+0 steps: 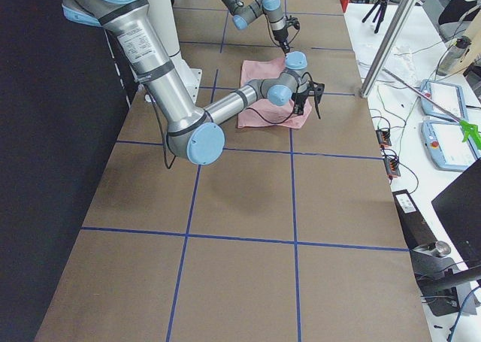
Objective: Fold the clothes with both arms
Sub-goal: 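Raise both grippers off the folded shirt near the collar, then move the right gripper to the side edge of the folded shirt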
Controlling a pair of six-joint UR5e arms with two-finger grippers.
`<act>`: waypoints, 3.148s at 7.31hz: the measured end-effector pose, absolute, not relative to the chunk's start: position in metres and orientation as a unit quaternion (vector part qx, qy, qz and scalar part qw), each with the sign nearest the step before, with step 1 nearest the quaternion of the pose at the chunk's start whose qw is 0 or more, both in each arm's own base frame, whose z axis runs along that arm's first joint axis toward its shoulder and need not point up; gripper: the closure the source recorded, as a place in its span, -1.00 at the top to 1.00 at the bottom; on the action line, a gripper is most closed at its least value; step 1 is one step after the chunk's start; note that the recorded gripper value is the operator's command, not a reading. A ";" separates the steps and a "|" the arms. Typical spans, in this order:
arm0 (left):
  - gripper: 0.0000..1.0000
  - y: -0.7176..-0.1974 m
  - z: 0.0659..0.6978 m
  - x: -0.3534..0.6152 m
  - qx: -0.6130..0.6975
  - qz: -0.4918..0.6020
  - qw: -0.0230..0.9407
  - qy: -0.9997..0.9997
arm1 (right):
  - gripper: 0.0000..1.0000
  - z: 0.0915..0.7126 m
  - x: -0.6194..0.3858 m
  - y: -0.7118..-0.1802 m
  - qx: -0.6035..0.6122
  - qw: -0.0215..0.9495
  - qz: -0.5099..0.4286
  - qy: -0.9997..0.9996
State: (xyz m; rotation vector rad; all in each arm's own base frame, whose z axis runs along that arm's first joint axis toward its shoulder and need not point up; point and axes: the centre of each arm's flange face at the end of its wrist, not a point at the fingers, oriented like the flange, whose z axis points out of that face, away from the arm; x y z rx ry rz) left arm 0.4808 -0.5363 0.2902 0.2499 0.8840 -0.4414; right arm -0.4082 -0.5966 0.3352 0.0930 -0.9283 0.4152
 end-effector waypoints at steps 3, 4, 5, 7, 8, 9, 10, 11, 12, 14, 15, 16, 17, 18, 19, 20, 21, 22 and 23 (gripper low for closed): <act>1.00 -0.541 0.297 0.485 0.117 -0.216 0.877 0.413 | 1.00 0.347 -0.408 -0.589 0.054 0.871 0.177 -0.454; 1.00 -0.543 0.298 0.484 0.117 -0.218 0.877 0.411 | 1.00 0.349 -0.407 -0.586 0.051 0.869 0.170 -0.462; 1.00 -0.543 0.293 0.481 0.118 -0.218 0.876 0.414 | 1.00 0.347 -0.404 -0.581 0.044 0.866 0.165 -0.470; 1.00 -0.537 0.266 0.473 0.118 -0.220 0.866 0.432 | 1.00 0.355 -0.381 -0.549 0.031 0.863 0.167 -0.476; 1.00 -0.530 0.250 0.469 0.110 -0.223 0.861 0.443 | 0.99 0.364 -0.372 -0.521 0.021 0.865 0.171 -0.472; 1.00 -0.524 0.239 0.466 0.100 -0.225 0.857 0.452 | 0.99 0.373 -0.377 -0.490 0.011 0.868 0.175 -0.464; 1.00 -0.519 0.232 0.465 0.094 -0.228 0.853 0.459 | 0.99 0.379 -0.394 -0.463 0.007 0.873 0.176 -0.455; 1.00 -0.516 0.228 0.464 0.092 -0.230 0.851 0.464 | 0.99 0.384 -0.412 -0.438 0.003 0.878 0.173 -0.447; 1.00 -0.514 0.225 0.464 0.091 -0.230 0.849 0.466 | 0.98 0.391 -0.428 -0.414 -0.001 0.883 0.173 -0.436; 1.00 -0.511 0.224 0.464 0.090 -0.229 0.849 0.468 | 0.85 0.387 -0.450 -0.375 -0.010 0.894 0.170 -0.414; 1.00 -0.510 0.224 0.466 0.090 -0.228 0.849 0.468 | 0.66 0.384 -0.455 -0.364 -0.015 0.897 0.166 -0.409; 1.00 -0.509 0.223 0.466 0.090 -0.227 0.849 0.469 | 0.51 0.383 -0.458 -0.358 -0.018 0.899 0.163 -0.406; 1.00 -0.508 0.222 0.466 0.089 -0.226 0.849 0.470 | 0.32 0.384 -0.459 -0.356 -0.019 0.900 0.161 -0.405; 1.00 -0.507 0.223 0.466 0.089 -0.226 0.849 0.470 | 0.05 0.385 -0.459 -0.355 -0.020 0.901 0.161 -0.403; 1.00 -0.507 0.223 0.466 0.089 -0.226 0.849 0.470 | -0.42 0.388 -0.459 -0.354 -0.021 0.902 0.161 -0.401; 1.00 -0.507 0.222 0.466 0.089 -0.226 0.848 0.470 | -0.99 0.392 -0.458 -0.353 -0.023 0.903 0.159 -0.398; 1.00 -0.507 0.223 0.466 0.090 -0.226 0.848 0.470 | -1.00 0.393 -0.457 -0.352 -0.024 0.904 0.157 -0.397; 1.00 -0.507 0.223 0.466 0.090 -0.226 0.848 0.470 | -1.00 0.394 -0.457 -0.352 -0.025 0.904 0.155 -0.397; 1.00 -0.507 0.223 0.466 0.091 -0.226 0.848 0.470 | -1.00 0.394 -0.456 -0.352 -0.025 0.905 0.154 -0.397</act>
